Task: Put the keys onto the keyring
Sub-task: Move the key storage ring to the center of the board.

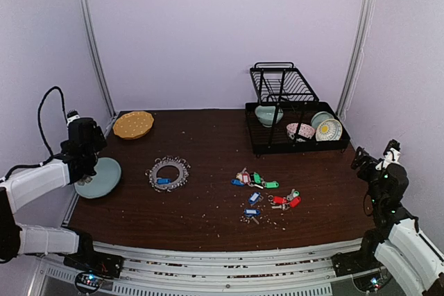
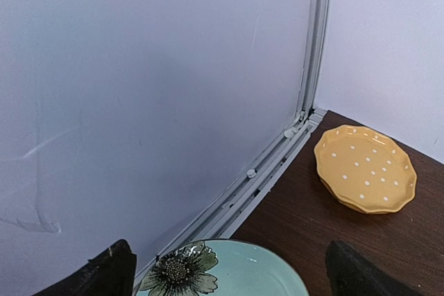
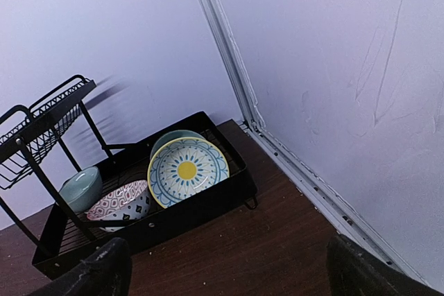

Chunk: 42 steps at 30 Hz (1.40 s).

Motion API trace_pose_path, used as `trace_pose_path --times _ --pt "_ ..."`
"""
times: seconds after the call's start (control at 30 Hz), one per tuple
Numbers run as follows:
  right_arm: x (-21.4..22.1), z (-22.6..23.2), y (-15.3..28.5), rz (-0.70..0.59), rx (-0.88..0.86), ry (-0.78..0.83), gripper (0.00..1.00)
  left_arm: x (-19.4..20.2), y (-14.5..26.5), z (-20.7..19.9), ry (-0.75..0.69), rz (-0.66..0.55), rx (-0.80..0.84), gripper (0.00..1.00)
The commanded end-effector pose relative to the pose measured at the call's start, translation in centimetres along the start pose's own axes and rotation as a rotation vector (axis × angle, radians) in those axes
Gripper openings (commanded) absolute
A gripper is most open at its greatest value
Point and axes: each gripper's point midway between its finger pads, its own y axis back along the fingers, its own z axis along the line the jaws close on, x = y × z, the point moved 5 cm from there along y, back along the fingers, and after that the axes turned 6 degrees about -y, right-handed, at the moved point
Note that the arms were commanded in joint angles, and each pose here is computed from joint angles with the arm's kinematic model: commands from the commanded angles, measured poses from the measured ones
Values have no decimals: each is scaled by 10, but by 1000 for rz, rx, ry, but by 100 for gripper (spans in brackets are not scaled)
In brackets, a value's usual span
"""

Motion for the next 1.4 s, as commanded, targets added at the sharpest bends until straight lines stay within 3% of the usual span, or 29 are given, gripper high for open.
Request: trace_pose_path --times 0.0,0.07,0.17,0.23,0.33,0.43,0.53,0.63,0.83,1.03,1.13,1.37 --pt "-1 6 2 -14 -56 -50 100 -24 9 3 29 -85 18 98" --pt "0 5 2 -9 -56 -66 100 -28 16 -7 -19 -90 140 98" --pt "-1 6 3 -7 -65 -76 100 -38 42 -44 -229 -146 524 98" --pt "-10 11 5 -42 -91 -100 100 -44 57 -55 -187 -156 672 98" --pt "-23 17 10 -103 -154 -258 100 -43 69 -67 -95 -72 819 98" --pt "-23 36 20 -95 -334 -249 100 -20 68 -80 -55 79 865 90" --pt "-21 49 27 -58 -435 -199 100 19 72 -106 -182 265 873 80" --pt "-13 52 23 4 -442 -177 100 53 71 -130 -382 393 806 80" --pt "0 75 14 174 -557 -146 100 107 35 -168 -556 572 727 83" --pt "21 85 0 344 -591 -157 95 126 6 -208 -614 621 719 84" --pt "23 88 -8 397 -580 -150 93 137 0 -218 -633 658 723 77" --pt "16 107 -24 460 -591 -122 90 150 6 -245 -663 624 916 73"
